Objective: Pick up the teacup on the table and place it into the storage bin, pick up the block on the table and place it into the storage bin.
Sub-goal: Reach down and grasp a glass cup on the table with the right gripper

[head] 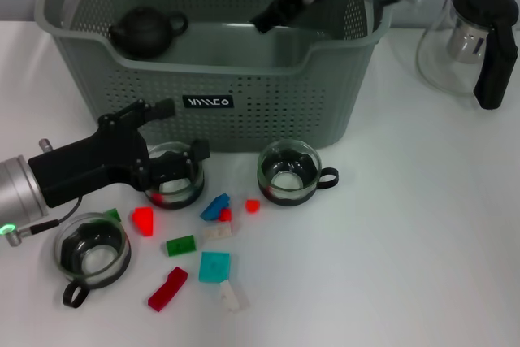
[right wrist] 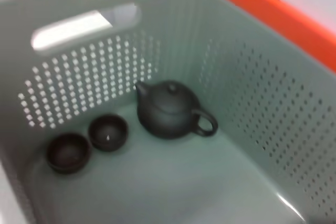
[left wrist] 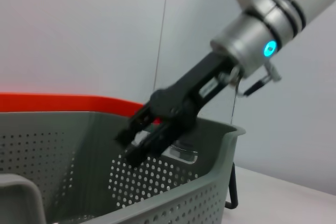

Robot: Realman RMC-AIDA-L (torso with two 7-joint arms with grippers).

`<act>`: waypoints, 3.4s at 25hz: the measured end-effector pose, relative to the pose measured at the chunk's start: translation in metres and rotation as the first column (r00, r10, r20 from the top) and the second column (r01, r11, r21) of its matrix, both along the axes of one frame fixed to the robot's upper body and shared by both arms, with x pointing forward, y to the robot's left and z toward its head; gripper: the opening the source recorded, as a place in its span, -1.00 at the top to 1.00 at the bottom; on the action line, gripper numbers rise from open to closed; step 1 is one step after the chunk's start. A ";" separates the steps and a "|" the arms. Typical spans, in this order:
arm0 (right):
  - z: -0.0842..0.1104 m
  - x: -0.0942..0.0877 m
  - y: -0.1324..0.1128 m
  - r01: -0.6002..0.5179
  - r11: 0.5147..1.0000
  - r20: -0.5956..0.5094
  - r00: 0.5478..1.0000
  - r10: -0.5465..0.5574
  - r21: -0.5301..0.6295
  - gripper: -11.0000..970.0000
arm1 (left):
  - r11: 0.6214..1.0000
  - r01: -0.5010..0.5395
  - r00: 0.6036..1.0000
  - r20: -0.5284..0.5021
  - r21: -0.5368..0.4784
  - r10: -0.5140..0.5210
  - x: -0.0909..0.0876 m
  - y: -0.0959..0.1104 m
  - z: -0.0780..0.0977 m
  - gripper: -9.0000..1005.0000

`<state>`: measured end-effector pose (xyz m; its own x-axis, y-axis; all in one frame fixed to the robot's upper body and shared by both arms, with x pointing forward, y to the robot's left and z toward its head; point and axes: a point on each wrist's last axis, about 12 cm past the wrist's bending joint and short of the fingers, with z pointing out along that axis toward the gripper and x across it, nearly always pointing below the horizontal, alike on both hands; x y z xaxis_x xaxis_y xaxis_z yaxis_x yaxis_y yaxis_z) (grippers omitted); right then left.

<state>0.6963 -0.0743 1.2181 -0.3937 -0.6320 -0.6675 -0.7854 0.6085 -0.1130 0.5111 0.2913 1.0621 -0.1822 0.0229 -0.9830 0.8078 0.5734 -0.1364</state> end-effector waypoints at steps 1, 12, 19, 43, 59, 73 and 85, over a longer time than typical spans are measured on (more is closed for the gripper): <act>0.011 -0.002 -0.003 -0.013 1.000 0.000 1.000 0.013 0.010 -0.12 | 1.000 0.000 1.000 0.000 -0.001 0.000 0.000 0.000 0.000 -0.86; 0.075 -0.070 -0.052 -0.287 0.956 -0.102 0.951 0.293 0.066 -0.47 | 1.000 -0.028 1.000 -0.004 0.002 0.028 0.003 0.002 0.000 -0.86; 0.025 -0.095 -0.057 -0.413 0.909 -0.259 0.885 0.388 -0.050 -0.46 | 0.999 -0.038 0.999 -0.009 0.009 0.039 0.004 0.004 -0.001 -0.86; -0.087 -0.098 0.010 -0.521 0.785 -0.171 0.853 0.493 -0.335 -0.46 | 0.998 -0.063 0.998 -0.031 0.013 0.063 0.002 0.004 -0.006 -0.86; -0.099 -0.094 0.013 -0.526 0.797 -0.221 0.850 0.479 -0.297 -0.44 | 0.998 -0.066 0.998 -0.011 -0.003 0.066 0.007 0.003 -0.002 -0.86; -0.096 -0.092 0.013 -0.527 0.792 -0.233 0.849 0.475 -0.307 -0.41 | 0.997 -0.075 0.997 0.010 0.009 0.075 0.018 0.001 0.003 -0.86; -0.092 -0.093 0.015 -0.527 0.793 -0.265 0.847 0.460 -0.306 0.25 | 0.997 -0.078 0.997 0.000 0.019 0.078 0.018 0.001 0.001 -0.86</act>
